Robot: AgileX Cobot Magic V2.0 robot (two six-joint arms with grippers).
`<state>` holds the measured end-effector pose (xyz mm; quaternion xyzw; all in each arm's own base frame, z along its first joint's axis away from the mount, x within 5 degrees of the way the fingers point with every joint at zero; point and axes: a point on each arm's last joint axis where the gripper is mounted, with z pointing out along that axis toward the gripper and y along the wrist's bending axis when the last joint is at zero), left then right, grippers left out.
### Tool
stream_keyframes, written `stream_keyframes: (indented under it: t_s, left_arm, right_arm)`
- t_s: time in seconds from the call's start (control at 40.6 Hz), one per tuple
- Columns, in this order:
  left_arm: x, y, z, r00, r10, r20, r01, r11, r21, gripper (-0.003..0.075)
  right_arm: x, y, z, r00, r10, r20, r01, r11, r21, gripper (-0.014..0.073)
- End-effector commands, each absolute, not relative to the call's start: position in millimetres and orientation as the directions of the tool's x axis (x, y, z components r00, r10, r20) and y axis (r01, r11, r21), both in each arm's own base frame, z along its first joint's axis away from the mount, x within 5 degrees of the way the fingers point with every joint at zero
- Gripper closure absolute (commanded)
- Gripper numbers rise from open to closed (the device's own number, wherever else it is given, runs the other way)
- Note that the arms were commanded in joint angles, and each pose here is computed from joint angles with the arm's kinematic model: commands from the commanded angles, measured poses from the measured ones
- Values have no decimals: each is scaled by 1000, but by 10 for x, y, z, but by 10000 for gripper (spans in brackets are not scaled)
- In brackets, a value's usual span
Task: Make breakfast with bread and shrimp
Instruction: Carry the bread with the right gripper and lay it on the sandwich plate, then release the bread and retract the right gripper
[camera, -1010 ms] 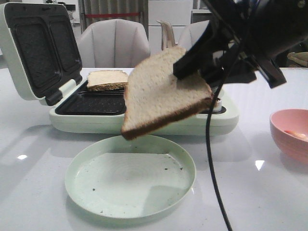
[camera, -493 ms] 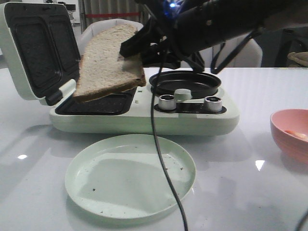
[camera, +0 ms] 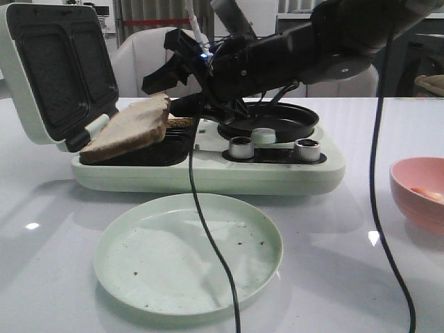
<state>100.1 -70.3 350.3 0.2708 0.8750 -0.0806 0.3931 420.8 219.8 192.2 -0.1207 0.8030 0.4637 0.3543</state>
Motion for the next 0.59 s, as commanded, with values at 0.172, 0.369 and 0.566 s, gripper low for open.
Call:
stream_keyframes:
  t_s: [0.172, 0.369, 0.566]
  left_arm:
    - [1019, -736, 3626, -479, 379, -792, 549, 833, 66, 158]
    - [1019, -736, 3626, -479, 379, -792, 549, 833, 66, 158]
    - [1020, -734, 3627, -478, 380, -792, 548, 833, 70, 158]
  right_arm:
    - [4207, 2084, 2570, -640, 237, -731, -595, 449, 667, 57]
    - [4007, 1888, 2956, -620, 65, -782, -568, 650, 504, 59]
    - [3540, 1565, 3458, -673, -121, -730, -496, 805, 324, 59]
